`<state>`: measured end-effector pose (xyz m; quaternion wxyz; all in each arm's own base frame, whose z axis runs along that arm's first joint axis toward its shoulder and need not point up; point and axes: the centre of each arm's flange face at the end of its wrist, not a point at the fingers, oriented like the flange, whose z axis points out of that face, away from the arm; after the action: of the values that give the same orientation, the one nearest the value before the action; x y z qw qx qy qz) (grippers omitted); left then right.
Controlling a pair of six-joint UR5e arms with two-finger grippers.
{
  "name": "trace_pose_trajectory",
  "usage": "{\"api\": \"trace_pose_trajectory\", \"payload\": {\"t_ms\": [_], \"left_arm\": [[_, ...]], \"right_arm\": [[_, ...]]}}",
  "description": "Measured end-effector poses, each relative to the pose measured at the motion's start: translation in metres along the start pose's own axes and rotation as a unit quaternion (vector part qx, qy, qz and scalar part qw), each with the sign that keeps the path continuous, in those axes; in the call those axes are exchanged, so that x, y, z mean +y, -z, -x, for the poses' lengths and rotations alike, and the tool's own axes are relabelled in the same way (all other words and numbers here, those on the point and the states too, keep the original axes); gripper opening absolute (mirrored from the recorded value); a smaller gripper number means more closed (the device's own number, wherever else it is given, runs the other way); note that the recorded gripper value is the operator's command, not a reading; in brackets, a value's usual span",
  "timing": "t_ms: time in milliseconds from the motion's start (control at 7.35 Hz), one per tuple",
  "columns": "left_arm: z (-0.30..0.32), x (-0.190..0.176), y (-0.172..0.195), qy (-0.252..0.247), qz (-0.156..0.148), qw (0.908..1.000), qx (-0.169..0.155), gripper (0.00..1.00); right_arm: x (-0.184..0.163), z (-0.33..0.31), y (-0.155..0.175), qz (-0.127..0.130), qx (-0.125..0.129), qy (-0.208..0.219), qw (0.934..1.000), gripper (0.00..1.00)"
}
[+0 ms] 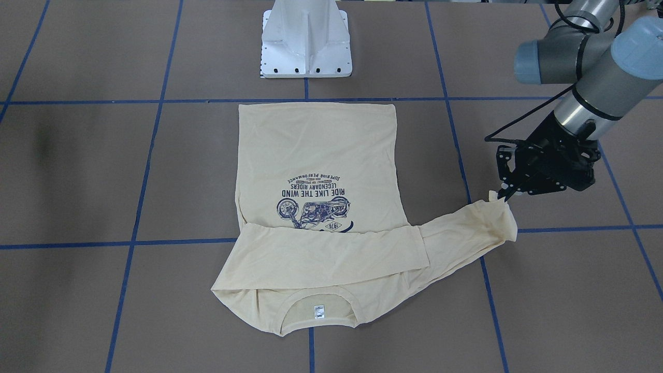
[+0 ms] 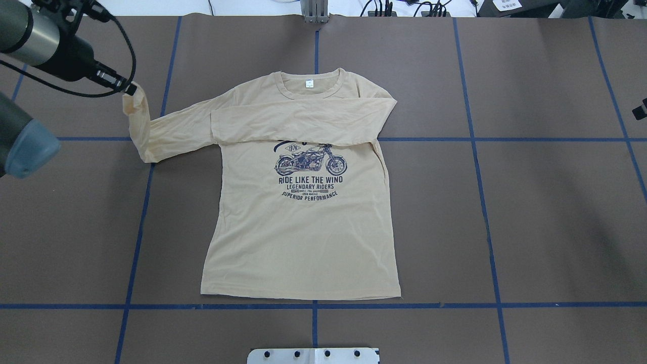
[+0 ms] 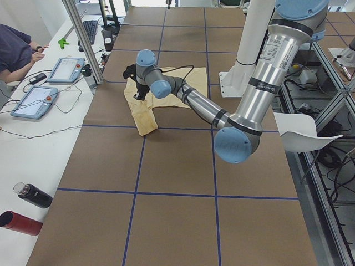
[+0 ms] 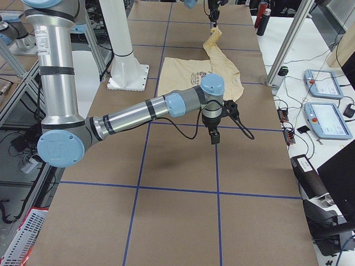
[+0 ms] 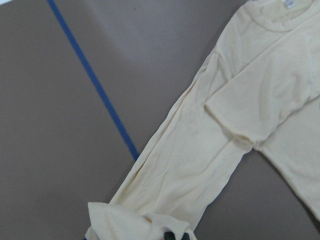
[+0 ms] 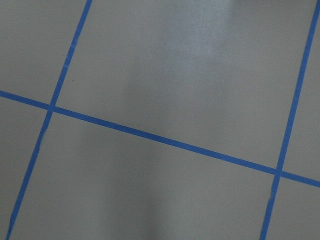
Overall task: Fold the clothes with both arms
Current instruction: 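Carry the held sleeve across the shirt body toward the far shoulder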
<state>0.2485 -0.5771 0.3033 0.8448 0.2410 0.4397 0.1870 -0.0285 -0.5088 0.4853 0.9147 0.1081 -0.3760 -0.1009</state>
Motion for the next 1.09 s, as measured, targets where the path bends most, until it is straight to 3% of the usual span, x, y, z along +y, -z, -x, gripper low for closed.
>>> {"api": "trace_pose_trajectory", "payload": {"t_ms": [680, 1088], "left_arm": [[-0.125, -0.145, 0.024, 0.060, -0.020, 0.9977, 0.025, 0.00], [-0.206, -0.202, -0.005, 0.117, -0.012, 0.9930, 0.016, 0.00]], "right_arm": [[0.007, -0.009, 0.001, 0.000, 0.000, 0.001, 1.0000, 1.00], [0.007, -0.009, 0.002, 0.000, -0.001, 0.002, 1.0000, 0.99]]}}
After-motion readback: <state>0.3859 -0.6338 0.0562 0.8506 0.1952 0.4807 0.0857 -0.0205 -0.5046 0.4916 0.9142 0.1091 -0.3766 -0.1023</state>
